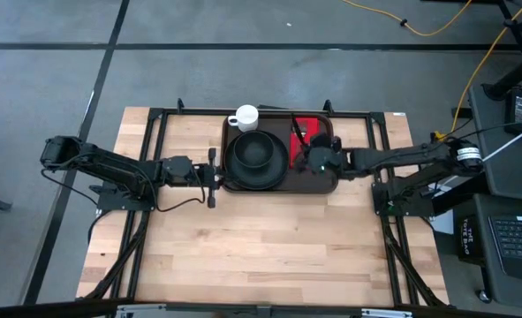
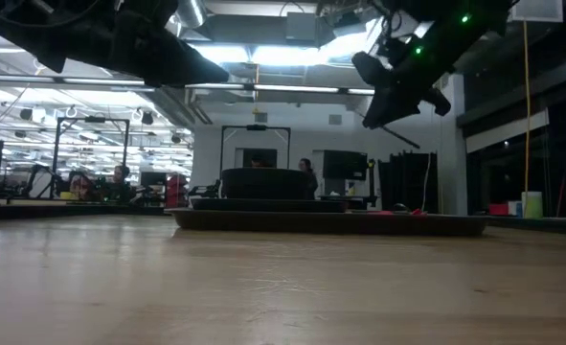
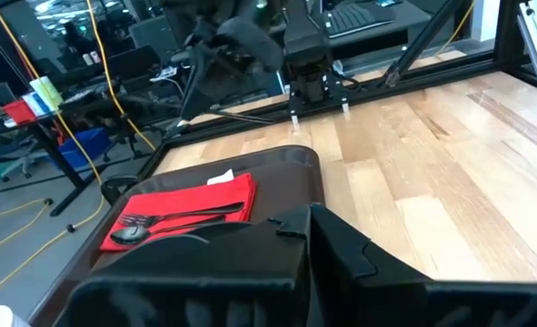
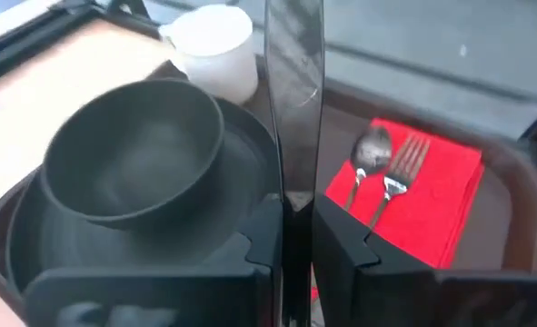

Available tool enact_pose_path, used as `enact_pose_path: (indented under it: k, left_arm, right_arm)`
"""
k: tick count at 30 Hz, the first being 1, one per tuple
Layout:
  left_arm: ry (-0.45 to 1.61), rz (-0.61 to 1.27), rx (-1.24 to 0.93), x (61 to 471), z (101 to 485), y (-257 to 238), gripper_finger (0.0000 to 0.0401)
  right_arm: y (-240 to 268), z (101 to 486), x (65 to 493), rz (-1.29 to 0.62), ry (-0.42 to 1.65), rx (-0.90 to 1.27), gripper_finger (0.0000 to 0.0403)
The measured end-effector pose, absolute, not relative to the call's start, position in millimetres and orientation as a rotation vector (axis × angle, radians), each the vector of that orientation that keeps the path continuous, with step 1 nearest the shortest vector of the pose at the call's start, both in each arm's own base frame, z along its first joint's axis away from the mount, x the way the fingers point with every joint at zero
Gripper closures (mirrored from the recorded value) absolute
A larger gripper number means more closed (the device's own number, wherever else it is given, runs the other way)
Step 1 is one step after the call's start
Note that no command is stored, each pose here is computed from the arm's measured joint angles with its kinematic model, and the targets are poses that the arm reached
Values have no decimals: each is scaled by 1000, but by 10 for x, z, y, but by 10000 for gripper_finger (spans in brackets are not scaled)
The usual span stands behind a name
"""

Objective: Set up tray
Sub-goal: Put the black table knife on the red table napkin to the right of the black fork

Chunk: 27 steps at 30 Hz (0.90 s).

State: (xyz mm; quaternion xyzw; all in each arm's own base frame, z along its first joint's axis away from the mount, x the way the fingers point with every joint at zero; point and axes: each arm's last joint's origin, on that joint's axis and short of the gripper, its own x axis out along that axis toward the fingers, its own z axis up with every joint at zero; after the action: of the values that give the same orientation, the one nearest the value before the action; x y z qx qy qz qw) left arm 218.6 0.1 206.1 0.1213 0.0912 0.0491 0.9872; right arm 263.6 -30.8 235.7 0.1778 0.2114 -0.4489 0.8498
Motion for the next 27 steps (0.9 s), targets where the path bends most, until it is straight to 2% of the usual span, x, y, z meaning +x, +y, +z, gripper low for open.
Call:
enact_pose_path:
  k: [3,10,27]
  left_arm:
    - [189,98,244,2185,2056,1,395]
    - [189,98,244,2185,2056,1,399]
    - [188,98,244,2186,2057,1,398]
  right_arm:
    - [-491,2323,2593,-969,489,444,359]
    - [-828,2219,2382,-1163,575,568,359]
    - [-1073,2250,2366,-1210,515,816,360]
